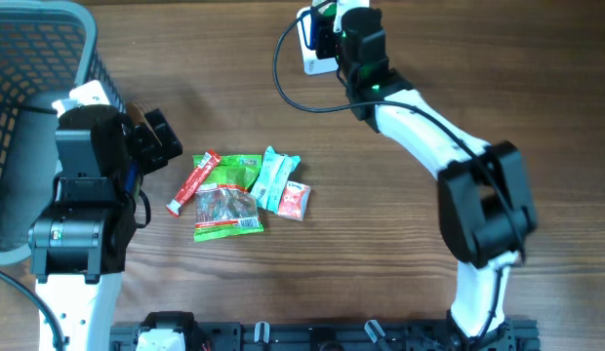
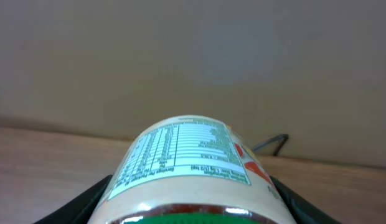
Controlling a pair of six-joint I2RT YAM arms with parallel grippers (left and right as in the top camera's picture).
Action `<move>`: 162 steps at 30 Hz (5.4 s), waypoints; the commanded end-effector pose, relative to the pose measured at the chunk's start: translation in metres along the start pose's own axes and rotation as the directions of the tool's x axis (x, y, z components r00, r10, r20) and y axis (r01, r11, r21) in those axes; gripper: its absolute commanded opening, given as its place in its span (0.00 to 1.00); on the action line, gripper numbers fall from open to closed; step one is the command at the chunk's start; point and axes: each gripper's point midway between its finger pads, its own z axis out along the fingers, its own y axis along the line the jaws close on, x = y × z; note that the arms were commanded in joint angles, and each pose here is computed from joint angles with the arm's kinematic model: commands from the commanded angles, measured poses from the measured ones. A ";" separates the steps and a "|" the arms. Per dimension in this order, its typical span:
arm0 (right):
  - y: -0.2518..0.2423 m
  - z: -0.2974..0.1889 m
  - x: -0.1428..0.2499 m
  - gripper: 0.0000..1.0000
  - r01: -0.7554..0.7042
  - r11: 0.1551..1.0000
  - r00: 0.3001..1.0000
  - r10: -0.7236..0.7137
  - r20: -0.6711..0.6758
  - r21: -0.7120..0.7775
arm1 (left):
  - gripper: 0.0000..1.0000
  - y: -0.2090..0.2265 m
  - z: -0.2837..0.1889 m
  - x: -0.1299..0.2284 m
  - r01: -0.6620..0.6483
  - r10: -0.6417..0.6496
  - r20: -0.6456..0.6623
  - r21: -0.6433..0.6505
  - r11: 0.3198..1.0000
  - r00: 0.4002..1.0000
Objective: Scan the item barcode
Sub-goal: 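Hold the jar label facing the white scanner, then carry the jar right and set it down on the table, then move the right gripper left over the red-white Kleenex tissue pack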
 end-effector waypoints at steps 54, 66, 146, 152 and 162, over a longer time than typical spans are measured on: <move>0.001 0.032 -0.040 0.19 -0.183 0.969 0.952 0.217 0.215 -0.166 | 1.00 0.002 -0.003 -0.006 0.002 -0.002 0.018 -0.007 1.000 1.000; -0.093 -0.120 -0.111 0.16 -0.200 0.973 0.964 0.216 -0.155 0.112 | 1.00 0.002 -0.003 -0.006 0.002 -0.002 0.019 -0.007 1.000 1.000; 0.123 -0.222 0.153 0.91 -0.361 0.932 0.445 0.192 -0.875 0.021 | 1.00 0.002 -0.003 -0.006 0.002 -0.002 0.019 -0.007 1.000 1.000; 0.117 -0.223 0.181 0.72 -0.340 0.935 0.366 0.232 -0.901 0.103 | 1.00 0.002 -0.003 -0.006 0.002 -0.002 0.019 -0.007 1.000 1.000; 0.102 -0.238 0.217 0.33 -0.250 0.957 0.256 0.212 -0.943 0.147 | 1.00 0.002 -0.003 -0.006 0.002 -0.002 0.018 -0.007 1.000 1.000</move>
